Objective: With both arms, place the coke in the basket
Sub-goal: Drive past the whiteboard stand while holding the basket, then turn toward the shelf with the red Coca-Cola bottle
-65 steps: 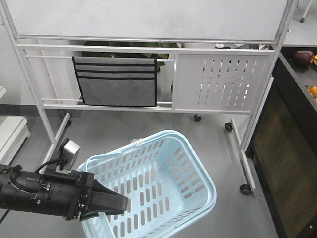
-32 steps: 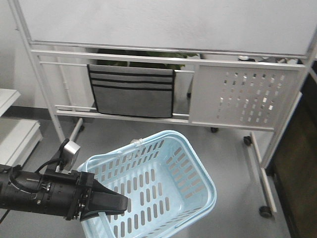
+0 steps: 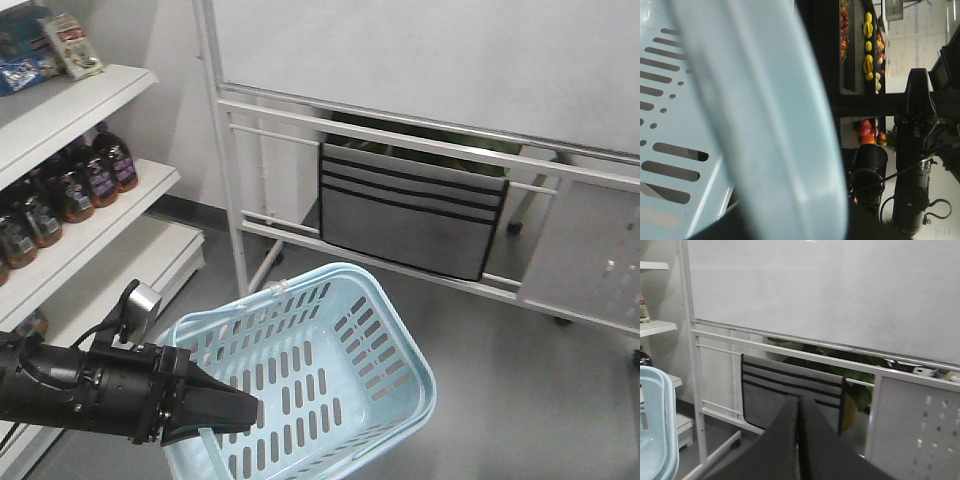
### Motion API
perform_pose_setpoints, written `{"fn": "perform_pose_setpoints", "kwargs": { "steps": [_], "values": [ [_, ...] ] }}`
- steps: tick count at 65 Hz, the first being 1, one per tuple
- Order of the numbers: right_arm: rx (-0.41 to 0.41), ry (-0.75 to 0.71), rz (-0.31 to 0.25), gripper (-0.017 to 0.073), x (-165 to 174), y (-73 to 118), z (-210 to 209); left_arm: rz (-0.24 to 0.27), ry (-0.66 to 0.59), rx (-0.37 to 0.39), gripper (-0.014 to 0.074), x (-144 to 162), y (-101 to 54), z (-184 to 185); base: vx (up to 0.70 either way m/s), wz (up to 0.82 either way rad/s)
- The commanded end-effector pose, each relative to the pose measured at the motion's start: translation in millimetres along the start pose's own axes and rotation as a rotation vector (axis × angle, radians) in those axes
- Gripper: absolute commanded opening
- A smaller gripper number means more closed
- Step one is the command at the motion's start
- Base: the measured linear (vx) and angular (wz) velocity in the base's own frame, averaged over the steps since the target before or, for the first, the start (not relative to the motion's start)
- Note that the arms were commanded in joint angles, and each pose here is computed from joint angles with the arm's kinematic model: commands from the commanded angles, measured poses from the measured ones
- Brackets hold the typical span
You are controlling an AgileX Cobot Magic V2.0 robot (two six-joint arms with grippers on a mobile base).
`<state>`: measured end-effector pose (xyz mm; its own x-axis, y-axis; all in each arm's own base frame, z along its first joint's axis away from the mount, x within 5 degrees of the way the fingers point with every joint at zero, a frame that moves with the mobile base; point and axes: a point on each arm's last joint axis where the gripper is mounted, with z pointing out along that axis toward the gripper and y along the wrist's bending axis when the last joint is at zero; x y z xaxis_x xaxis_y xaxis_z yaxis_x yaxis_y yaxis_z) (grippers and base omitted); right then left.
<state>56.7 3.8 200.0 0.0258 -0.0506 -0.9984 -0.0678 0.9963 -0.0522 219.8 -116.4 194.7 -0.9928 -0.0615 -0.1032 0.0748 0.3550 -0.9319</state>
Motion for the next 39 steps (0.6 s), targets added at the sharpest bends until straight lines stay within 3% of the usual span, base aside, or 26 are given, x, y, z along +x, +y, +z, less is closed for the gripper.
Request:
{"fn": "perform_pose_setpoints", "kwargs": {
  "steps": [1,39],
  "values": [
    [0.001,-0.086,-0.011,-0.001,-4.6,0.2,-1.3,0.045,-0.012,0.122,-0.0006,-1.1,-22.1,-4.2,0.16,0.59],
    [0.001,-0.084,-0.011,-0.001,-4.5,0.2,-1.3,0.045,-0.012,0.122,-0.0006,-1.1,-22.1,-4.2,0.13,0.48]
  ]
}}
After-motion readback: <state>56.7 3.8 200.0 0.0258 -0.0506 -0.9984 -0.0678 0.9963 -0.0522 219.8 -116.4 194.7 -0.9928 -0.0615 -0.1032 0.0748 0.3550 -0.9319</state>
